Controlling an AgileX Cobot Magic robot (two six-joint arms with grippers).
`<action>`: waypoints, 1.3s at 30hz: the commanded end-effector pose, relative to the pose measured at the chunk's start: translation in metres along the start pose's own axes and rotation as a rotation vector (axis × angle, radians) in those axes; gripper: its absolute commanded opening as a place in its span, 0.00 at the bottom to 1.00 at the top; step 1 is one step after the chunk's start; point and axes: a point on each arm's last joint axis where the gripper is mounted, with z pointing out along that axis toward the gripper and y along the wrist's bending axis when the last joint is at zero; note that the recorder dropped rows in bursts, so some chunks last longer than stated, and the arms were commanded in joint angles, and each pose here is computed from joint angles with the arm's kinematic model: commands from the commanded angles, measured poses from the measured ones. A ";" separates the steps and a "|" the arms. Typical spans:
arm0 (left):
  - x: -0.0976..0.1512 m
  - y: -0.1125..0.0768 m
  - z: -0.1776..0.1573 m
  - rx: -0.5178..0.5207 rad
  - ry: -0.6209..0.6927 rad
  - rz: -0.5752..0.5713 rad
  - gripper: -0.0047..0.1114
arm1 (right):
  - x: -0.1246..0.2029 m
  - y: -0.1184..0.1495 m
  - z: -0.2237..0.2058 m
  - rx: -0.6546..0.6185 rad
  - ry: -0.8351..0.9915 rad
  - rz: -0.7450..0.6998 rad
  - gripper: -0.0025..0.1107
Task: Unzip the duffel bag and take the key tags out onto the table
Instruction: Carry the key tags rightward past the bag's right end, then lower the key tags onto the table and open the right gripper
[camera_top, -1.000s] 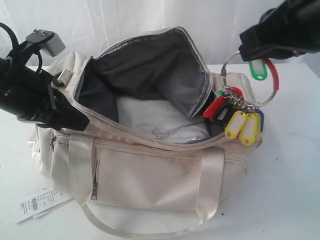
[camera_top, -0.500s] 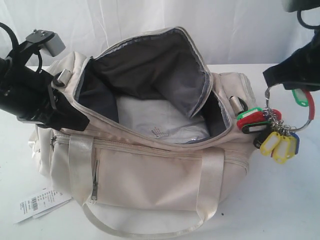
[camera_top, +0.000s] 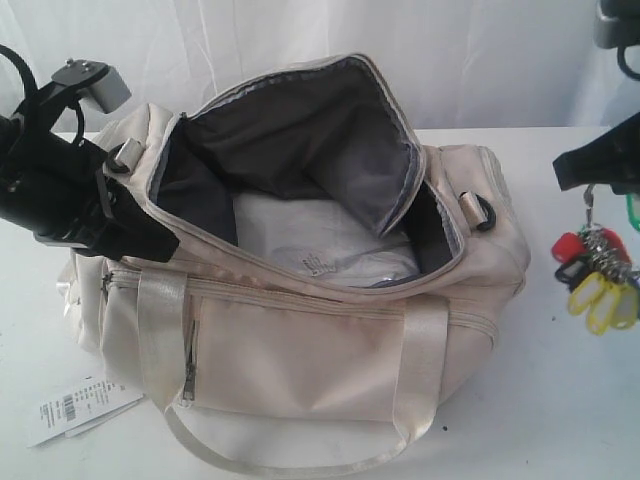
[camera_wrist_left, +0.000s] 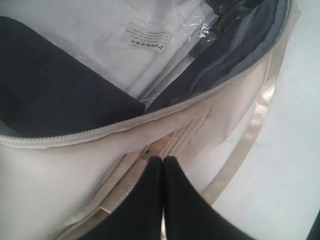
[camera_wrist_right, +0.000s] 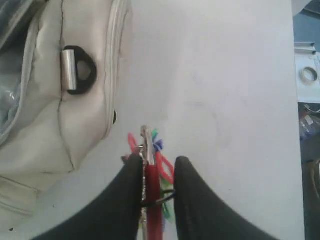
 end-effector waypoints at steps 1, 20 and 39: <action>0.001 -0.003 0.000 0.025 -0.001 -0.013 0.04 | 0.014 0.002 0.015 0.004 0.026 0.001 0.02; 0.001 -0.003 0.000 0.024 -0.002 -0.011 0.04 | 0.045 0.023 0.062 -0.101 0.062 0.043 0.02; 0.001 -0.003 0.000 0.026 -0.002 -0.012 0.04 | 0.046 0.034 0.085 -0.146 0.122 0.059 0.35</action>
